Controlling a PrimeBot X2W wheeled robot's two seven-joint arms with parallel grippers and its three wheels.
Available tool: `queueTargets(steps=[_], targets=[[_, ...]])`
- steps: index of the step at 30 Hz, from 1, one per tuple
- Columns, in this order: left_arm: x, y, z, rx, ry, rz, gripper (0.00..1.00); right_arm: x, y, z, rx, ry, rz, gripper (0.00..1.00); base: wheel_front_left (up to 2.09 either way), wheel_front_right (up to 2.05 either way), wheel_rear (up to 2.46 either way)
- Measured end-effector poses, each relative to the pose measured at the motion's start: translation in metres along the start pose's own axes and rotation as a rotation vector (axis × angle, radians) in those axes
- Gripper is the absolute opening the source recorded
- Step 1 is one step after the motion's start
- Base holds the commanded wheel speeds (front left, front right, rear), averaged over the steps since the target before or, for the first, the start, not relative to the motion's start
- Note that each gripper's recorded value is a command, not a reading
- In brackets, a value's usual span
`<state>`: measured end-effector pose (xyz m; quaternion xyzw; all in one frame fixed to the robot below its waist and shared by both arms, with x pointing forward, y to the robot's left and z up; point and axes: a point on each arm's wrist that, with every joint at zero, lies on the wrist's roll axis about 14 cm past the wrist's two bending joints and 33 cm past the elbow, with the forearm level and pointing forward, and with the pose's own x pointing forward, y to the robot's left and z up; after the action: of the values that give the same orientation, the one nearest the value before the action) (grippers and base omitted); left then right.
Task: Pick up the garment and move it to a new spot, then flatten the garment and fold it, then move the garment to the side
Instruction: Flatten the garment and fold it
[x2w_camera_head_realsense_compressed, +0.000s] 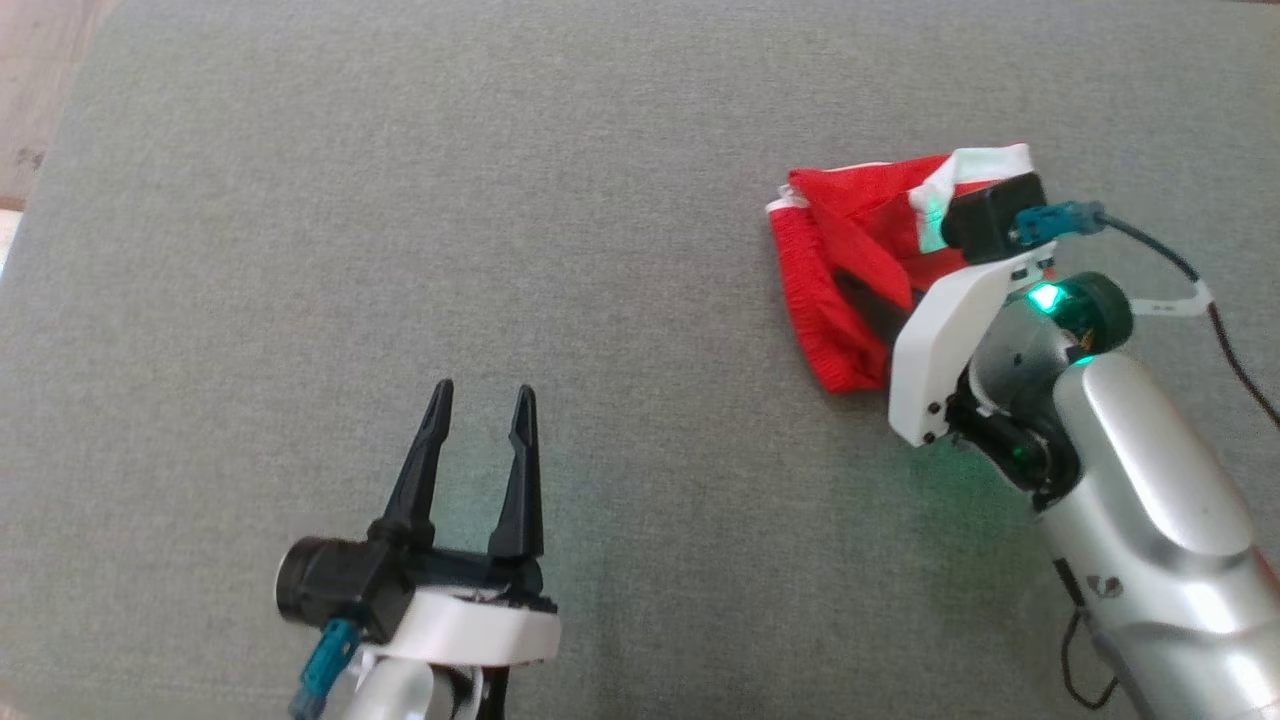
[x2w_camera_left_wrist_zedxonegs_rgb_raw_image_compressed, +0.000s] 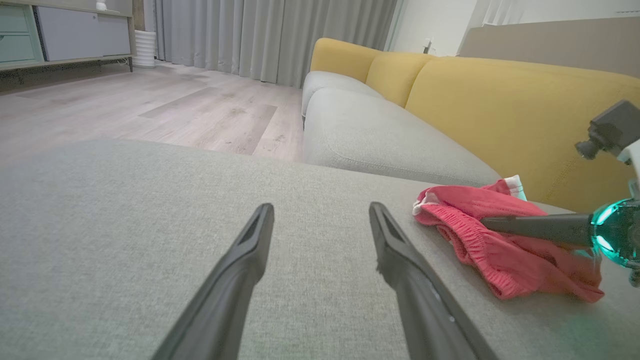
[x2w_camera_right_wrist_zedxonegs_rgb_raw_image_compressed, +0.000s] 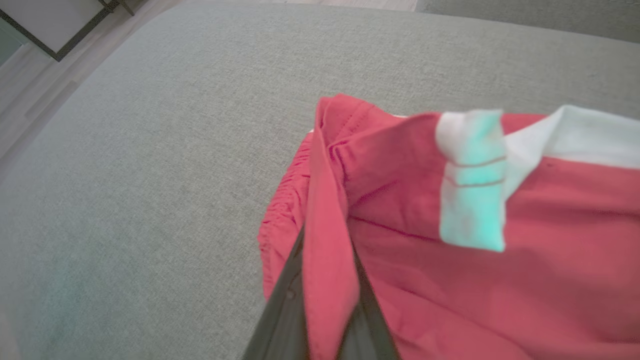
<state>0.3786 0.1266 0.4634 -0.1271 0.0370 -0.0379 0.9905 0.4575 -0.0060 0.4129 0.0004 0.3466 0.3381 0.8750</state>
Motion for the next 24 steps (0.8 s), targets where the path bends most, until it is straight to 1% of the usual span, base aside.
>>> queueTargets(steps=[1,2,3,4,6,7,8,10,17,24], targets=[[-0.001,0.000,-0.001,-0.002,0.004,0.001,1.00,-0.001,0.002,0.000,0.005,-0.002,0.004,0.02,0.00,0.00,0.00],[-0.003,0.000,-0.003,-0.003,0.010,0.003,1.00,-0.001,0.003,-0.001,0.007,-0.003,0.005,0.14,0.00,0.00,0.00],[-0.004,0.000,-0.006,-0.005,0.017,0.004,1.00,-0.002,0.005,-0.002,0.005,-0.003,0.007,0.19,0.00,0.00,0.00],[-0.004,-0.001,-0.007,-0.006,0.021,0.002,1.00,-0.003,0.005,-0.002,0.002,-0.003,0.008,0.21,0.00,0.00,0.00],[-0.003,-0.003,-0.008,-0.007,0.025,-0.004,1.00,-0.005,0.008,-0.001,-0.010,-0.007,0.014,0.43,0.00,0.00,0.00],[-0.002,-0.004,-0.008,-0.007,0.025,-0.006,1.00,-0.006,0.011,-0.001,-0.013,-0.010,0.020,0.82,0.00,0.00,0.00],[-0.002,-0.004,-0.009,-0.007,0.025,-0.008,1.00,-0.007,0.013,0.000,-0.014,-0.016,0.026,1.00,0.00,0.00,0.00],[0.000,-0.005,-0.009,-0.008,0.026,-0.012,1.00,-0.009,0.019,0.003,-0.018,-0.033,0.045,1.00,0.00,0.00,0.00],[0.004,-0.012,-0.013,-0.012,0.035,-0.039,1.00,-0.017,0.053,0.008,-0.005,-0.075,0.160,1.00,0.00,0.00,0.00],[0.008,-0.016,-0.011,-0.004,0.026,-0.054,1.00,-0.035,0.051,0.019,-0.002,-0.180,0.152,1.00,0.00,0.00,0.00]])
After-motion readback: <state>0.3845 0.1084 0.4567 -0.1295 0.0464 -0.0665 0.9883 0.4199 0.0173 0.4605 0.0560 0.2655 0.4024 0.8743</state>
